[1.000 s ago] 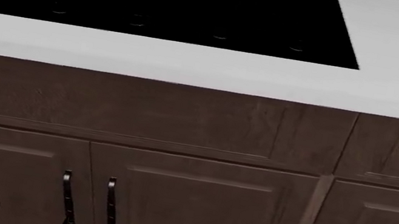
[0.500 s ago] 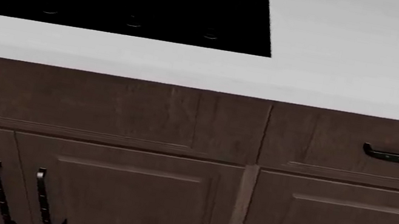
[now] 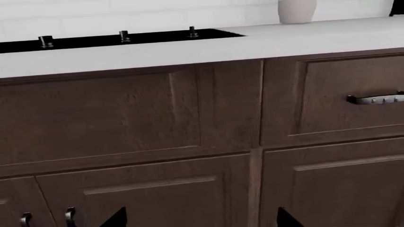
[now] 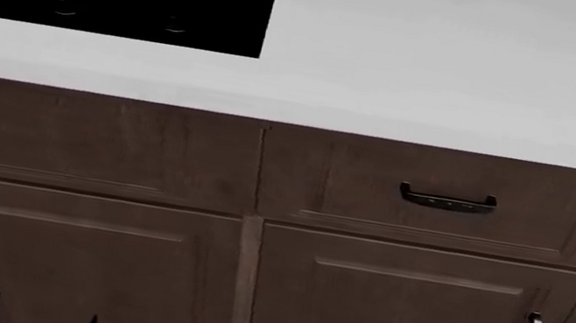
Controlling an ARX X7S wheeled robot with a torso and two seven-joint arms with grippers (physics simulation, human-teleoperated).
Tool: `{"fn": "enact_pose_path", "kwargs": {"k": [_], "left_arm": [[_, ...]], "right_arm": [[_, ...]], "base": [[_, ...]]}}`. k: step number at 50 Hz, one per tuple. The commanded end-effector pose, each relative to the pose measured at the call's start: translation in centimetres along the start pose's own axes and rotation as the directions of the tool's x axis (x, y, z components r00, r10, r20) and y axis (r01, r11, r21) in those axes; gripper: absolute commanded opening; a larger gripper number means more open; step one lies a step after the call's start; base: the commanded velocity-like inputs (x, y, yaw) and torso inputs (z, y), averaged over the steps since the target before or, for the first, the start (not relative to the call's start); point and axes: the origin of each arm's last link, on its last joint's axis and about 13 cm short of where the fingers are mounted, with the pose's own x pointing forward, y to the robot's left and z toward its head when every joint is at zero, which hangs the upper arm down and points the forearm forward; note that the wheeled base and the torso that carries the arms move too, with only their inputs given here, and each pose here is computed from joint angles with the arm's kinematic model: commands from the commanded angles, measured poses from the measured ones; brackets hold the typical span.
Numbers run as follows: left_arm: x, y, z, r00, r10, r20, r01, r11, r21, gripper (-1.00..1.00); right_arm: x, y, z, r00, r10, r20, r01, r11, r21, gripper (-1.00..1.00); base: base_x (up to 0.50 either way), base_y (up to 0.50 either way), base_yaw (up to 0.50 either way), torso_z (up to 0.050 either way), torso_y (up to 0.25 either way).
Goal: Navigate to the shelves.
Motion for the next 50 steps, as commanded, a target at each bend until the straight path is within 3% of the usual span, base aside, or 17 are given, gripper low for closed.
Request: {"fn": "enact_pose_path", "kwargs": {"k": [1,50], "left_arm": [[0.17,0.15,0.12,0.999,-0.002,0.041,0.004,0.999,-0.039,1.0],[0.17,0.14,0.11,0.999,-0.003,0.042,0.005,0.999,-0.039,1.0]], "right_arm": [[0.08,0.15,-0.04,1.0,0.0,-0.005,0.0,1.0,0.017,1.0],[0.08,0.12,-0.03,1.0,-0.005,-0.011,0.006,1.0,0.017,1.0]], "base": [[-0.5,0.03,0.0,0.0,0.0],[-0.5,0.03,0.0,0.0,0.0]]}}
